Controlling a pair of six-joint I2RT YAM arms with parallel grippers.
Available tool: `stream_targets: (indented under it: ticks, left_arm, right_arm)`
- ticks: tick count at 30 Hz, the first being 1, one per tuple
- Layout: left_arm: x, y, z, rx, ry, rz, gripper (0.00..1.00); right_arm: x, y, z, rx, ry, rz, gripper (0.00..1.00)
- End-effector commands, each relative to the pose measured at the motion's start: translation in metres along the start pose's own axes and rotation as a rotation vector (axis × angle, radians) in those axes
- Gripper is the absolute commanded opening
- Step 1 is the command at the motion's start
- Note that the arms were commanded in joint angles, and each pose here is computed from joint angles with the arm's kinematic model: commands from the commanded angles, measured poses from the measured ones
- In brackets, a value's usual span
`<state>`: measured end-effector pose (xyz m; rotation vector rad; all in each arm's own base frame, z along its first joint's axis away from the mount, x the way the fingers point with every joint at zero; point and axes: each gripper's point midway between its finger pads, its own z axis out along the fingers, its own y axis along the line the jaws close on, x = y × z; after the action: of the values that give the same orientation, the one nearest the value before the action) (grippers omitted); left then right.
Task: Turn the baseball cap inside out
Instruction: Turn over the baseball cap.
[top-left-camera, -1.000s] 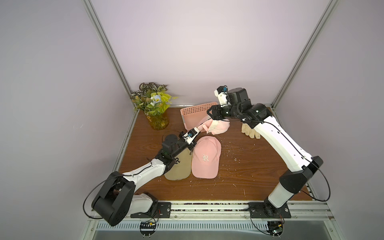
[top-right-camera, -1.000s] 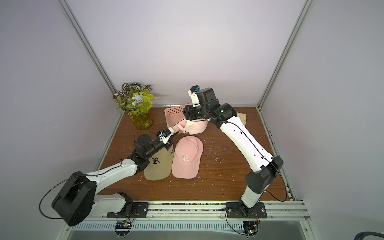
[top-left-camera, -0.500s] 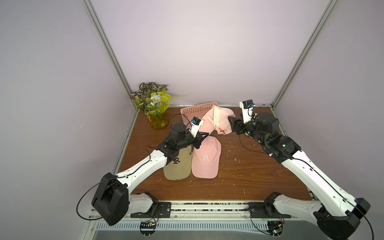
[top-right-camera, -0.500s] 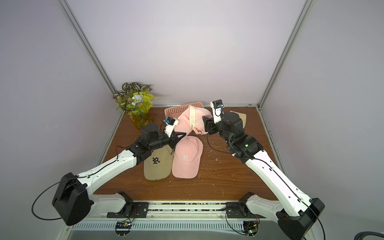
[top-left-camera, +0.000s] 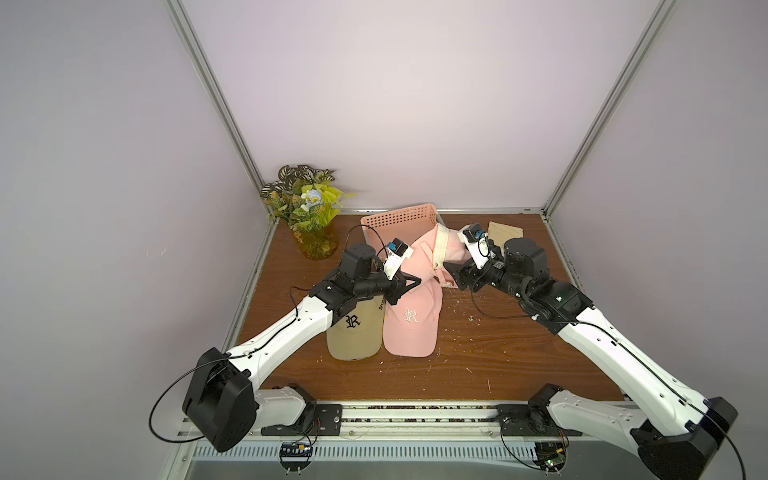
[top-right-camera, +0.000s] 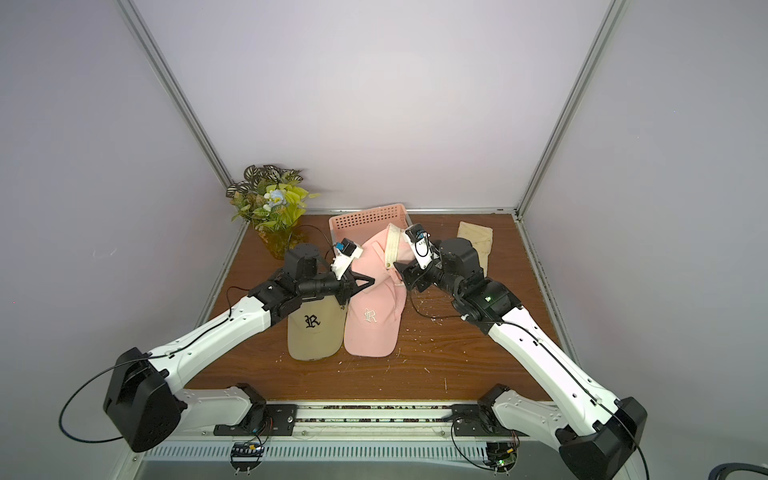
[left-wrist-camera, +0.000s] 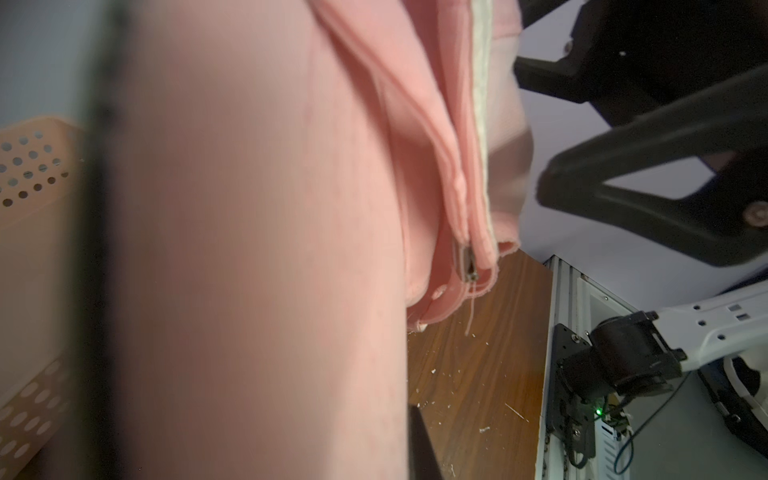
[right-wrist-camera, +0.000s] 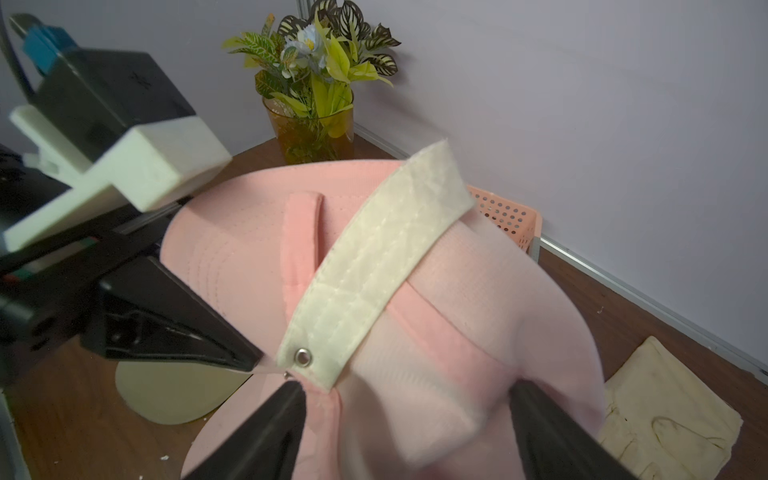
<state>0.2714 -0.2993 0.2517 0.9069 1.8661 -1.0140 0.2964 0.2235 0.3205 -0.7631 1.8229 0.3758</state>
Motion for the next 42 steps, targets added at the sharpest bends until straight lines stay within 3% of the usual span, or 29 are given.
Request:
stream_targets:
  ticks: [1,3,8,11,17,19,21,23,27,31,34,37,42]
  left_arm:
    - [-0.019,-0.029,-0.012,0.119,-0.045,0.121,0.04]
    - [-0.020,-0.031,-0.013,0.132,-0.059,0.127,0.05]
    - [-0.029,-0.037,-0.013,0.173,-0.126,0.106,0.18]
    - [-0.033,-0.036,-0.012,0.189,-0.182,0.064,0.29]
    - [-0.035,-0.033,-0.013,0.200,-0.296,0.000,0.27]
    - [-0.031,-0.029,-0.012,0.183,-0.302,-0.023,0.20]
    - [-0.029,-0.027,-0.013,0.172,-0.309,-0.040,0.08]
    - [-0.028,-0.026,-0.015,0.162,-0.310,-0.059,0.00]
    - [-0.028,-0.028,-0.020,0.158,-0.308,-0.095,0.00]
    - [-0.031,-0.027,-0.020,0.148,-0.282,-0.161,0.00]
    - [-0.032,-0.024,-0.019,0.137,-0.263,-0.226,0.00]
    - [-0.035,-0.020,-0.016,0.113,-0.241,-0.277,0.00]
    - [-0.036,0.002,-0.013,-0.006,-0.251,-0.385,0.00]
  right_arm:
    - [-0.005,0.014,0.003,-0.092,-0.046,-0.030,0.79]
    - [-0.004,0.023,0.003,-0.146,-0.059,-0.026,0.68]
    - [-0.001,0.030,0.002,-0.189,-0.077,0.035,0.15]
    - [0.002,0.034,-0.001,-0.211,-0.090,0.074,0.00]
    - [0.006,0.036,-0.011,-0.219,-0.132,0.153,0.00]
    - [0.009,0.033,-0.013,-0.202,-0.137,0.173,0.00]
    - [0.014,0.026,-0.012,-0.161,-0.130,0.193,0.00]
    - [0.027,0.009,-0.009,-0.066,-0.096,0.212,0.01]
    - [0.062,-0.044,-0.010,0.247,-0.006,0.267,0.15]
    - [0.084,-0.094,-0.034,0.579,0.027,0.351,0.40]
    - [0.087,-0.109,-0.051,0.697,0.033,0.372,0.57]
    - [0.075,-0.106,-0.056,0.662,0.003,0.360,0.67]
    - [0.045,-0.080,-0.060,0.469,-0.098,0.325,0.74]
